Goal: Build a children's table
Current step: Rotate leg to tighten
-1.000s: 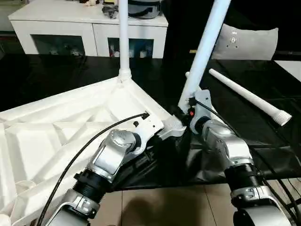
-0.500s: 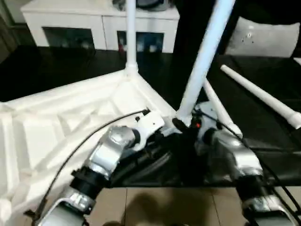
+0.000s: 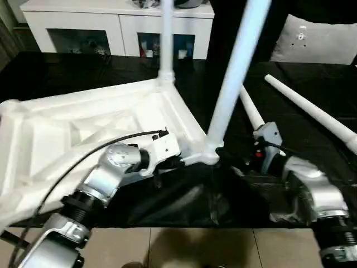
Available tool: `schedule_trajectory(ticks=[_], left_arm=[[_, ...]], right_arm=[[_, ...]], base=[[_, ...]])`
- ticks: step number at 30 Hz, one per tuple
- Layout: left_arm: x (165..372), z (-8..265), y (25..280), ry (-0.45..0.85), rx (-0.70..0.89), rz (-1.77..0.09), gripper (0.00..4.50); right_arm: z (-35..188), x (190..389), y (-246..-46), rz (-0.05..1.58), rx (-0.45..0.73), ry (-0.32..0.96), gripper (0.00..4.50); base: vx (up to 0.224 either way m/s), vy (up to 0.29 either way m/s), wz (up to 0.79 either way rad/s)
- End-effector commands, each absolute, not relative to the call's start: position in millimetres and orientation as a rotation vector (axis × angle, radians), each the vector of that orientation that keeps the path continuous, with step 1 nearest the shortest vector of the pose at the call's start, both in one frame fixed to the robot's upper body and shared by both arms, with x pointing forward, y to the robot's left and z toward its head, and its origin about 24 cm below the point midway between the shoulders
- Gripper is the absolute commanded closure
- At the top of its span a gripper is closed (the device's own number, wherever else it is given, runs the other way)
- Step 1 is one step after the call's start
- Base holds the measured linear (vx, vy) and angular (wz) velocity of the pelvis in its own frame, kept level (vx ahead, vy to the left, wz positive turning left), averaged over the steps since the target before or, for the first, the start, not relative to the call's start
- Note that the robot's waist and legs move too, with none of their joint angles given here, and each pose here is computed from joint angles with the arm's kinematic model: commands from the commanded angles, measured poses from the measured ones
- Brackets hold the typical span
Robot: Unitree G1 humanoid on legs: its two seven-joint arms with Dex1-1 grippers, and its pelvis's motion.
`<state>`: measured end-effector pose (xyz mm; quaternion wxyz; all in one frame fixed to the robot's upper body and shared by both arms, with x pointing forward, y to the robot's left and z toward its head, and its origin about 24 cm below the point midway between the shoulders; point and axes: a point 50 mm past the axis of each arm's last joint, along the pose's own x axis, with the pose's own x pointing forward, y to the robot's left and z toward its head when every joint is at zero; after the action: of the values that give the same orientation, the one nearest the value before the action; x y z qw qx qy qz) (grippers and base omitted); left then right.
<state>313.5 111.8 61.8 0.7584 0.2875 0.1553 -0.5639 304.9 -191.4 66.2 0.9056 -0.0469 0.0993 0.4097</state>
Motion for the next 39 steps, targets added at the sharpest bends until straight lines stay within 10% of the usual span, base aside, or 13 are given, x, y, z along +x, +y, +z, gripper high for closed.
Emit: schedule_trajectory(ticks=[1, 26, 39], left_arm=[[298, 44, 111, 0.439, 0.679, -1.424, 4.50], [293, 47, 108, 0.424, 0.624, -1.531, 4.50], [305, 53, 76, 0.422, 0.339, -1.130, 4.50]], right_arm=[[68, 297.1, -188.8, 1.010, -0.143, 0.230, 0.04], [52, 283.9, -174.9, 1.275, -0.014, 0.361, 1.80], [28, 306.3, -138.7, 0.795, 0.056, 0.404, 1.81]], base=[[0.000, 0.000, 0.00], [0.000, 0.000, 0.00], [0.000, 0.000, 0.00]])
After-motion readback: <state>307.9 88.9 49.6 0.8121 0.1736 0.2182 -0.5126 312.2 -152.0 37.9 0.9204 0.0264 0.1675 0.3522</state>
